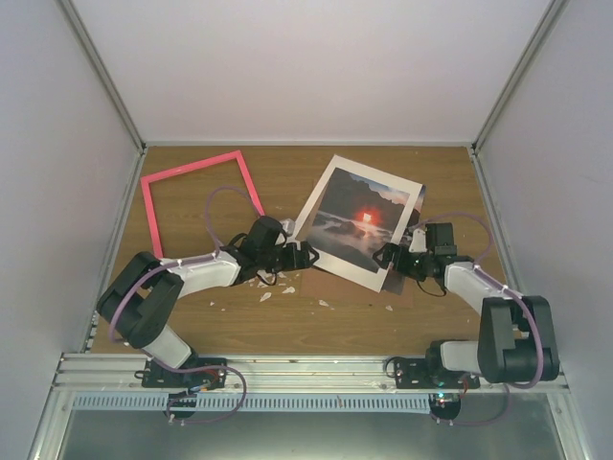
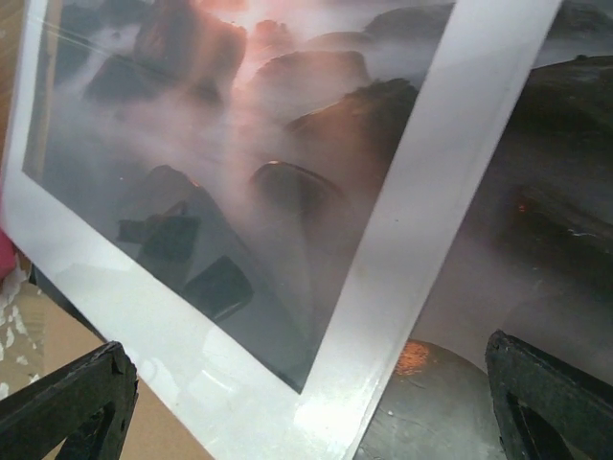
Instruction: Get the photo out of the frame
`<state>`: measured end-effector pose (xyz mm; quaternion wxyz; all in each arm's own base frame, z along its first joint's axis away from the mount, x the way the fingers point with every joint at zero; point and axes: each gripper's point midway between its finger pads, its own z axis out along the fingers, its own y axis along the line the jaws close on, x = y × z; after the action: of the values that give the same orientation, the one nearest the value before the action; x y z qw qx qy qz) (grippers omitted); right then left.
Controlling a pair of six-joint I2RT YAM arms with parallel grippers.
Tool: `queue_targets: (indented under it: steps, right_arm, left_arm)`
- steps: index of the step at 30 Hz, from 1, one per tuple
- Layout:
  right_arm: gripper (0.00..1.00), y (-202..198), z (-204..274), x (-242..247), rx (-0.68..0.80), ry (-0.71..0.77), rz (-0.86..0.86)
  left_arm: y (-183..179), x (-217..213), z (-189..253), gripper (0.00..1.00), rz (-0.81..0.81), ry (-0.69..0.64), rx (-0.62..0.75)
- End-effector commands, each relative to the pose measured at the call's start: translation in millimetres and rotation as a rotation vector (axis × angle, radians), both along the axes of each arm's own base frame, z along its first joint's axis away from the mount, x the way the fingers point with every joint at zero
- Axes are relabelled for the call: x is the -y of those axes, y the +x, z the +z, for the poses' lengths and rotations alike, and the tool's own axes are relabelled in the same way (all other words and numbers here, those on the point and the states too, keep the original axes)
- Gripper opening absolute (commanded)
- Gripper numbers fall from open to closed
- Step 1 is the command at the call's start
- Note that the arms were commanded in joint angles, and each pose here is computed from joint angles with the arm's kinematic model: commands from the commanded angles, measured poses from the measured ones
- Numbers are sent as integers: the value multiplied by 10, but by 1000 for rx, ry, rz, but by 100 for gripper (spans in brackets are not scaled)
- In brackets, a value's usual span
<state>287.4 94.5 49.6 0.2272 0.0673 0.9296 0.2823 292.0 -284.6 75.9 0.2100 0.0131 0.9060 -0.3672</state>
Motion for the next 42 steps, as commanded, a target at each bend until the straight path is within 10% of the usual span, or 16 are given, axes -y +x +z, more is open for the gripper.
queue_targets:
  steps: [1, 25, 42]
  right_arm:
    - [100, -6, -21, 88, -28, -53, -41]
    - [100, 353, 147, -452, 28, 189, 84]
    - [100, 403, 377, -365, 124, 72, 132]
  left_arm:
    - [83, -106, -29, 91, 25, 68, 43]
    - [82, 99, -285, 90, -51, 71, -7]
    - [71, -230, -143, 89, 88, -50, -30]
